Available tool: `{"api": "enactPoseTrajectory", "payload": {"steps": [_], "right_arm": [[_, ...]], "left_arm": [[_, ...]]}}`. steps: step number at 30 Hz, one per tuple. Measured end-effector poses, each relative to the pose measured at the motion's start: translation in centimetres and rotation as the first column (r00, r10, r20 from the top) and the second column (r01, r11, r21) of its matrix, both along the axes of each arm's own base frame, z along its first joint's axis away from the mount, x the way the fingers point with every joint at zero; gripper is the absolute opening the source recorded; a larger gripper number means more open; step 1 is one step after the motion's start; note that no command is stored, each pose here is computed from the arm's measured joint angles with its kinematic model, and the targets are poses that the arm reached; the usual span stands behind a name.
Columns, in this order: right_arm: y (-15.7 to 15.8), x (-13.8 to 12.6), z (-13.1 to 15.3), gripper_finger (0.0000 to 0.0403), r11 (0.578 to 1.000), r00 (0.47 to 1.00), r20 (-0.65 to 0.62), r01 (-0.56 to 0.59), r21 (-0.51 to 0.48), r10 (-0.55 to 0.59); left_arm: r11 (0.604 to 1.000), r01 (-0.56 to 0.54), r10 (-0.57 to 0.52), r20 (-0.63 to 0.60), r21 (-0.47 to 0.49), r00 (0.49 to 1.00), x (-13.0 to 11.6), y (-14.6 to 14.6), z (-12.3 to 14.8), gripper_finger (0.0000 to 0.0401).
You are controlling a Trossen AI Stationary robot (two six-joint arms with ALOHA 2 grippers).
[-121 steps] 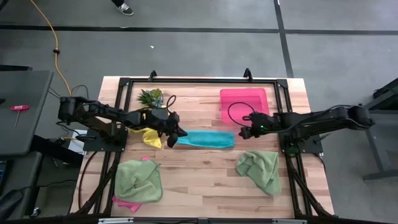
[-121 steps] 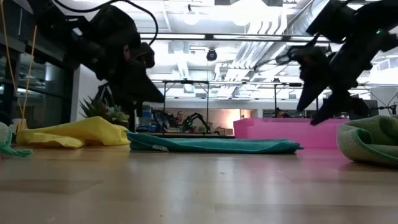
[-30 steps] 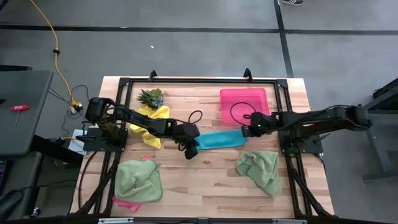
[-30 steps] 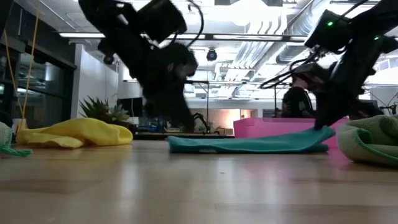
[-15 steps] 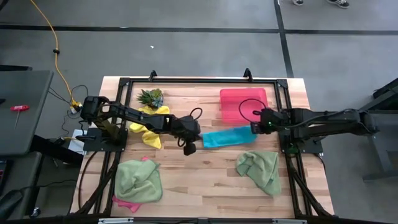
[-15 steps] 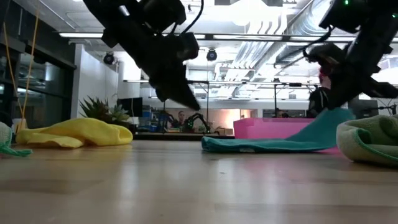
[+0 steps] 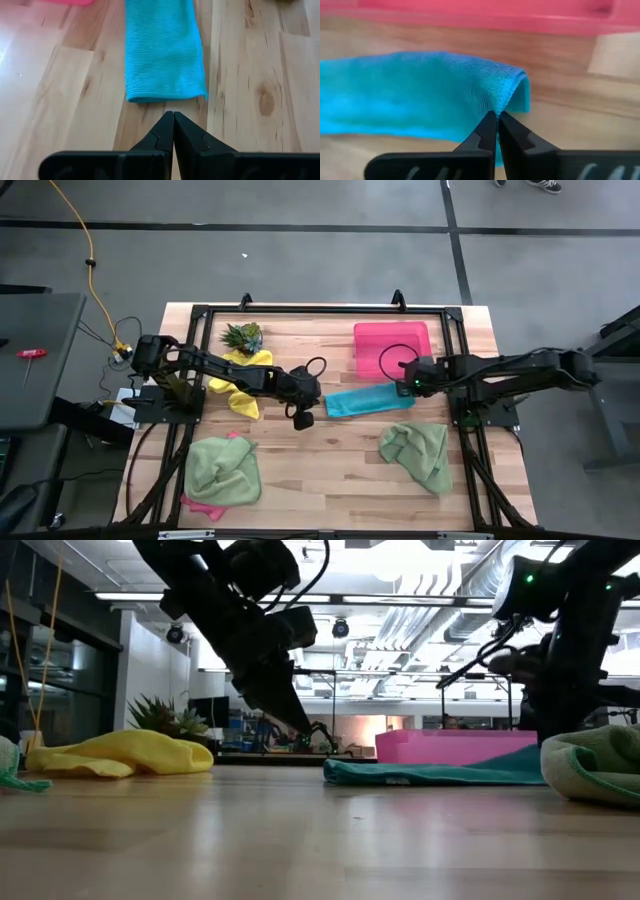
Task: Fold microfiber towels
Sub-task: Fold the blue microfiber cloth
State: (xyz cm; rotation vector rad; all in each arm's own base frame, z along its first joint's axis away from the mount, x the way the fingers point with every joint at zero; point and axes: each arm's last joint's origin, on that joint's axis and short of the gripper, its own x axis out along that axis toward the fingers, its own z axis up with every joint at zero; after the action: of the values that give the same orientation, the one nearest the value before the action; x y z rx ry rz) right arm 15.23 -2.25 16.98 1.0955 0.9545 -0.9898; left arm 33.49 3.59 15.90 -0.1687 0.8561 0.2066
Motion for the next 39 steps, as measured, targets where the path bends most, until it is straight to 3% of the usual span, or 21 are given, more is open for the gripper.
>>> {"api": "enactPoseTrajectory", "payload": {"steps": [6,12,15,21,27,32,39], "right_arm": [[-0.2,0.6,-1.1,0.0,0.998,0.996,-0.065,0.055,-0.026,-0.057],[-0.3,0.5,-1.2,0.0008,0.998,0.995,-0.094,0.034,-0.05,-0.038],[-0.3,0.2,-1.2,0.0039,0.998,0.992,-0.12,0.027,-0.053,-0.033],[-0.4,-0.1,-1.0,0.0138,0.998,0.992,-0.127,0.016,-0.054,-0.023],[-0.4,-0.4,0.1,0.0201,0.996,0.999,-0.041,-0.03,-0.081,0.026],[-0.2,-1.4,1.0,0.0208,0.996,0.999,-0.012,-0.032,-0.088,0.031],[-0.1,-1.5,0.9,0.0209,0.997,0.998,-0.034,-0.054,-0.051,0.052]], "left_arm": [[1.0,-0.016,0.016,0.001,-0.003,1.0,0.0,-0.1,0.0,0.0],[1.0,-0.016,0.016,0.038,0.0,0.999,0.3,-0.1,0.2,0.0],[1.0,-0.011,0.011,0.087,0.009,0.996,0.6,0.0,0.6,0.0],[1.0,-0.013,0.008,0.204,0.024,0.979,1.6,0.5,0.9,0.0],[1.0,-0.008,0.01,0.248,-0.011,0.969,2.8,1.0,-1.1,0.0],[0.999,-0.037,0.043,0.276,-0.029,0.96,3.7,1.3,-2.9,0.0],[0.996,-0.072,0.078,0.154,-0.044,0.985,3.5,1.5,-6.5,0.0]]}}
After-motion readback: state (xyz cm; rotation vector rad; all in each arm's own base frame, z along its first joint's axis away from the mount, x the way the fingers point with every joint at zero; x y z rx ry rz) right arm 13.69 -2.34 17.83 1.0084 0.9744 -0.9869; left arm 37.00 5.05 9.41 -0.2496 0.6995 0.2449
